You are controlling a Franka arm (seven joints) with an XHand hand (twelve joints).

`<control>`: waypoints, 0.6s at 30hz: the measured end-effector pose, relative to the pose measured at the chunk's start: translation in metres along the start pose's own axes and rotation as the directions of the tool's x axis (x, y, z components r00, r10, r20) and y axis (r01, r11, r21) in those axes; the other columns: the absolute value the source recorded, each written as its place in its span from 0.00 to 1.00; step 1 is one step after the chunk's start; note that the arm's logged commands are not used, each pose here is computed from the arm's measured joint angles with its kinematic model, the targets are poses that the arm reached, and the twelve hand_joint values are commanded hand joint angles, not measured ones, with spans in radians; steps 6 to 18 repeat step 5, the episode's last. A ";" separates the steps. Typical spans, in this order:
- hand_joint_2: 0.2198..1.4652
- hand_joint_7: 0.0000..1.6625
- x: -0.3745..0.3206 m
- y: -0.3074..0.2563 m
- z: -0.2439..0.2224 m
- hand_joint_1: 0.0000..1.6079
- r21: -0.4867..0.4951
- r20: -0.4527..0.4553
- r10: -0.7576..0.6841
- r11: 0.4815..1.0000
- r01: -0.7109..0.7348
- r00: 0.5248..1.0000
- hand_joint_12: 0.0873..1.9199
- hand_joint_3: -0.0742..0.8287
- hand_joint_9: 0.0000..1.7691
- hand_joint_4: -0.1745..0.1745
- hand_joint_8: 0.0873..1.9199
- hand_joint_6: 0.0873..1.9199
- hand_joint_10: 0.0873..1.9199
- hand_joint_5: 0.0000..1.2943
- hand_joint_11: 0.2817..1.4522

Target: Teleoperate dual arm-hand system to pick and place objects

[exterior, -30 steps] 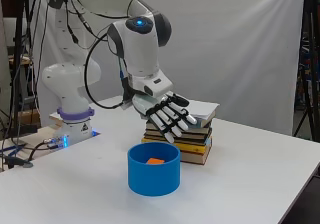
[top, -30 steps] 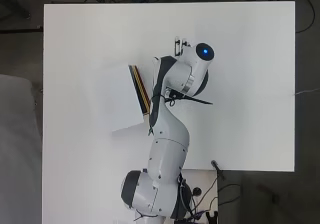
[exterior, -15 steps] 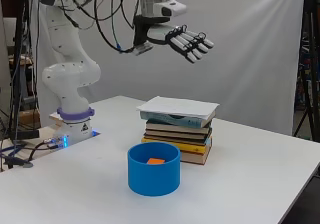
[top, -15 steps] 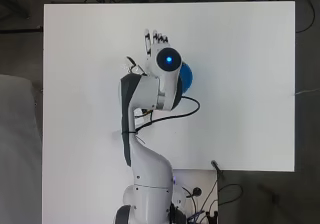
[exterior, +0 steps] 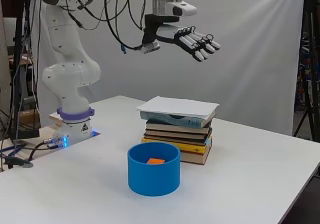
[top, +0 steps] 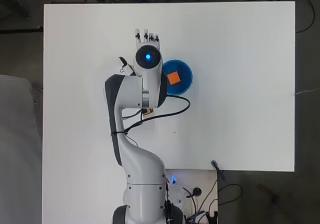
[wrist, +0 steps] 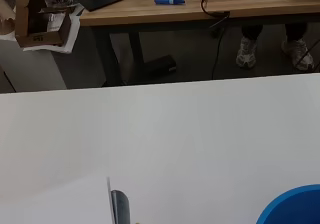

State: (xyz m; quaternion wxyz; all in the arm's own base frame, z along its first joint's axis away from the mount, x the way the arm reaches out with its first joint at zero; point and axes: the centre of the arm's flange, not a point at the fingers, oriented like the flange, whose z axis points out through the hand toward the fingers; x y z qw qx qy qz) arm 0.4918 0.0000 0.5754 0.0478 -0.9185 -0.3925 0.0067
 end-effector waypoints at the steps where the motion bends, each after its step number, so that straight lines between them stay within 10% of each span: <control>1: 0.61 0.11 0.001 -0.001 0.000 0.14 -0.013 0.012 0.002 1.000 -0.001 1.000 0.00 0.09 0.20 0.73 0.00 0.00 0.00 0.12 0.11; 18: 0.61 0.10 0.006 0.000 -0.005 0.14 -0.044 0.045 0.005 0.999 -0.003 0.999 0.00 0.08 0.19 0.73 0.00 0.00 0.00 0.12 0.11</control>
